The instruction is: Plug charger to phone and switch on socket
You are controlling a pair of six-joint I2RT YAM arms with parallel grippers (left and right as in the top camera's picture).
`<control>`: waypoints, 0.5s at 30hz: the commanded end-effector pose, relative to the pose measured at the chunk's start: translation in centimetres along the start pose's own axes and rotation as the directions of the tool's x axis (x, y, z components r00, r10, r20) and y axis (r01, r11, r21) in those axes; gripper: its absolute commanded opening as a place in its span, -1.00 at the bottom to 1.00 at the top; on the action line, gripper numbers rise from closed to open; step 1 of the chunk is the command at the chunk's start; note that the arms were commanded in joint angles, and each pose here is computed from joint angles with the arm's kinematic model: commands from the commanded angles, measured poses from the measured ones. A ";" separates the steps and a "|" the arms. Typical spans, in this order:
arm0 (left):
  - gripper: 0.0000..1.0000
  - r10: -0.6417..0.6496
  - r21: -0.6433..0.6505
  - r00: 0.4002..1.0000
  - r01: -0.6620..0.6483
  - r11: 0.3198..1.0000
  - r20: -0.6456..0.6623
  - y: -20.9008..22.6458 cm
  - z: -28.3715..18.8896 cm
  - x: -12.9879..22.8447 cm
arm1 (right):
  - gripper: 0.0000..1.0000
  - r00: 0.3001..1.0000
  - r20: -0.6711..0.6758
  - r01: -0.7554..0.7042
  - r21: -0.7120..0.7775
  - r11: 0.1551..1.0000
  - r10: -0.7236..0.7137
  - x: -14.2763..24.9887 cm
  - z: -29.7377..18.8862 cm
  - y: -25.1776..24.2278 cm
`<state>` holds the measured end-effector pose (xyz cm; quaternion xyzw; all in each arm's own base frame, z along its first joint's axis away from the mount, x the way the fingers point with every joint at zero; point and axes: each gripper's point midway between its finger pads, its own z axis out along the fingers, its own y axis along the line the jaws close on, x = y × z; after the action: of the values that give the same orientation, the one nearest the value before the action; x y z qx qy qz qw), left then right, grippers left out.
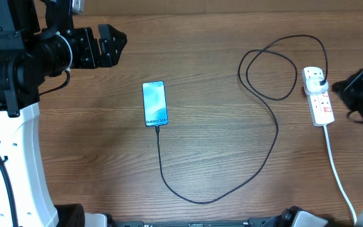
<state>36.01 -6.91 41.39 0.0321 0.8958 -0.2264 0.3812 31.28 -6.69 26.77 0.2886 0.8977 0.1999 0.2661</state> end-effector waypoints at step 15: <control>0.99 0.017 0.010 1.000 -0.017 1.000 0.021 -0.7 -0.7 -0.3 | 0.46 0.944 0.102 0.326 -0.146 0.934 -0.313 12.4 -11.2 6.3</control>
<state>36.00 -6.91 41.37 0.0320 0.8959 -0.2264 0.3808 19.93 3.09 33.76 0.1331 0.9037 0.2148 0.3457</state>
